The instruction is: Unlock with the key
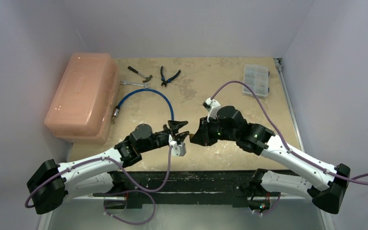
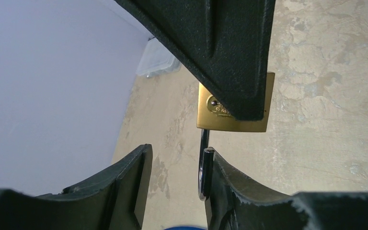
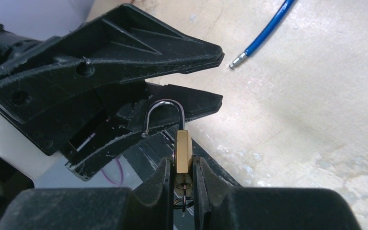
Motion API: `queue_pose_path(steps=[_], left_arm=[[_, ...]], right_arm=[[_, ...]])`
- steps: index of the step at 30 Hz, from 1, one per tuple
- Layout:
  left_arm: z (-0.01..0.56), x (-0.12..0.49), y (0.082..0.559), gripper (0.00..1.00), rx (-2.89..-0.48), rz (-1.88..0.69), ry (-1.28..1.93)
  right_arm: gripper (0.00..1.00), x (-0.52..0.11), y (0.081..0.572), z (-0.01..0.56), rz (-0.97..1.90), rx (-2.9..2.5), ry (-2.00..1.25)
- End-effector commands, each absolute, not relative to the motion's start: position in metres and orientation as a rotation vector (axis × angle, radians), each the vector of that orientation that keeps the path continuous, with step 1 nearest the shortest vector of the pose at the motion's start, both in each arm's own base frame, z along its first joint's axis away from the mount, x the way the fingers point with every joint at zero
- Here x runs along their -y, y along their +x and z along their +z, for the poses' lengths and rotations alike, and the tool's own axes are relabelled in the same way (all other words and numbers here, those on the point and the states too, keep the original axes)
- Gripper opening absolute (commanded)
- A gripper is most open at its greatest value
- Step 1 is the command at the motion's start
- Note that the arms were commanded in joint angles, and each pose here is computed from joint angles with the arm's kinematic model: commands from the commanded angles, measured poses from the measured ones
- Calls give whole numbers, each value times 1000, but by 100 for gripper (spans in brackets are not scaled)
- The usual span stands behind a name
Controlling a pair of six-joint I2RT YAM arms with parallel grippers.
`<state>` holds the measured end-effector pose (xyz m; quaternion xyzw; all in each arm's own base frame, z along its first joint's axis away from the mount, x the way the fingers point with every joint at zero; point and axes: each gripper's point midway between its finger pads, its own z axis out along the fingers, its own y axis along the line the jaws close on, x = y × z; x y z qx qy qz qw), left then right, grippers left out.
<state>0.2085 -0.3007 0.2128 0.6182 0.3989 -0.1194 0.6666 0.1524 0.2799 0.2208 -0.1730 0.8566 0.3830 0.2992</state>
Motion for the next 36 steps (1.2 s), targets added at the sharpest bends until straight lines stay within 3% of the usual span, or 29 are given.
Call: queue_pose_path(steps=[1, 4, 14, 25, 30, 33, 36], left_arm=[[236, 306, 202, 45, -845, -332, 1369], [226, 314, 188, 43, -834, -431, 1440], [216, 322, 173, 22, -832, -589, 1532], [207, 328, 159, 18, -833, -753, 1594], [197, 330, 143, 11, -836, -889, 1674], [191, 332, 134, 0, -835, -963, 1724], [186, 332, 129, 0, -845, -1020, 1748]], right_arm=[[0, -263, 149, 219, 837, -2259, -585], [0, -259, 149, 212, 757, -2262, -617], [0, -251, 147, 218, 672, -2090, -749], [0, -273, 119, 204, 609, -1916, -1003], [0, -279, 117, 203, 526, -1835, -1077], [0, -281, 120, 204, 467, -1783, -1116], [0, -280, 120, 200, 399, -1723, -1178]])
